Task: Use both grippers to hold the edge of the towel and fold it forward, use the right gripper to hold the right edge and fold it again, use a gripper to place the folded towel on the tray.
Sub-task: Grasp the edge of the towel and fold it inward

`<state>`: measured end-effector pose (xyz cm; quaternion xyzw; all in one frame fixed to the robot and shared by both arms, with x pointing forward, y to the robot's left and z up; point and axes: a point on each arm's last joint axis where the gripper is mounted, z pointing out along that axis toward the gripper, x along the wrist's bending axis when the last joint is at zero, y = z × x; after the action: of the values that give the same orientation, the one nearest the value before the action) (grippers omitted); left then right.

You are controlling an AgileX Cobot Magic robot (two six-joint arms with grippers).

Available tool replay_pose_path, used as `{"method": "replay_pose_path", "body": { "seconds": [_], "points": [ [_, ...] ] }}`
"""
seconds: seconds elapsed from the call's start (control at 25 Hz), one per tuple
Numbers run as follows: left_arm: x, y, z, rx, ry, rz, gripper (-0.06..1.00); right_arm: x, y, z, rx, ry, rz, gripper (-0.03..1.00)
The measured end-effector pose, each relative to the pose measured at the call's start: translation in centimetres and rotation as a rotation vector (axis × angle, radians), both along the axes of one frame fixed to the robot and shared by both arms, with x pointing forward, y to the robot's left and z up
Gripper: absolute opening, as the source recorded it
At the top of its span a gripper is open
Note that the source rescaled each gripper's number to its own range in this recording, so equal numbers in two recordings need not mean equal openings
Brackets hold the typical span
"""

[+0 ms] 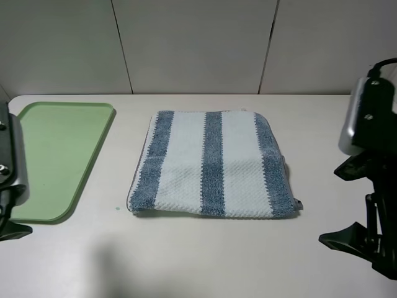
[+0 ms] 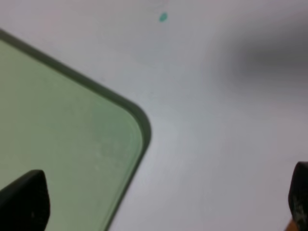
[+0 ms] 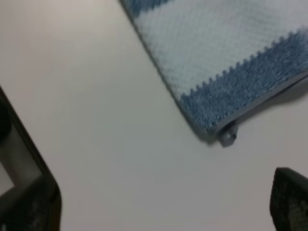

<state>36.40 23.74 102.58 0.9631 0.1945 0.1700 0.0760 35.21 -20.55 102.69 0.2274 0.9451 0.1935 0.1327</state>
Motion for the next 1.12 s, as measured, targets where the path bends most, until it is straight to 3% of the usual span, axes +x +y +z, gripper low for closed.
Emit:
{"method": "replay_pose_path", "body": {
  "seconds": [0.08,0.48,0.8,1.12],
  "points": [
    [0.9,-0.9,-0.6,0.026,-0.01,-0.052,1.0,0.9,0.5,-1.1,-0.079,0.014,0.031,1.0],
    [3.8,-3.1,-2.6,0.05,-0.076,-0.208,1.0,4.0,1.5,-3.6,-0.261,-0.067,0.156,1.0],
    [6.0,-4.6,-5.5,0.092,-0.054,-0.268,1.0,5.6,2.8,-5.0,-0.258,-0.128,0.216,1.0],
    [7.4,-5.9,-8.3,0.094,-0.031,-0.322,1.0,6.7,3.7,-7.7,-0.302,-0.071,0.252,1.0]
  ]
}}
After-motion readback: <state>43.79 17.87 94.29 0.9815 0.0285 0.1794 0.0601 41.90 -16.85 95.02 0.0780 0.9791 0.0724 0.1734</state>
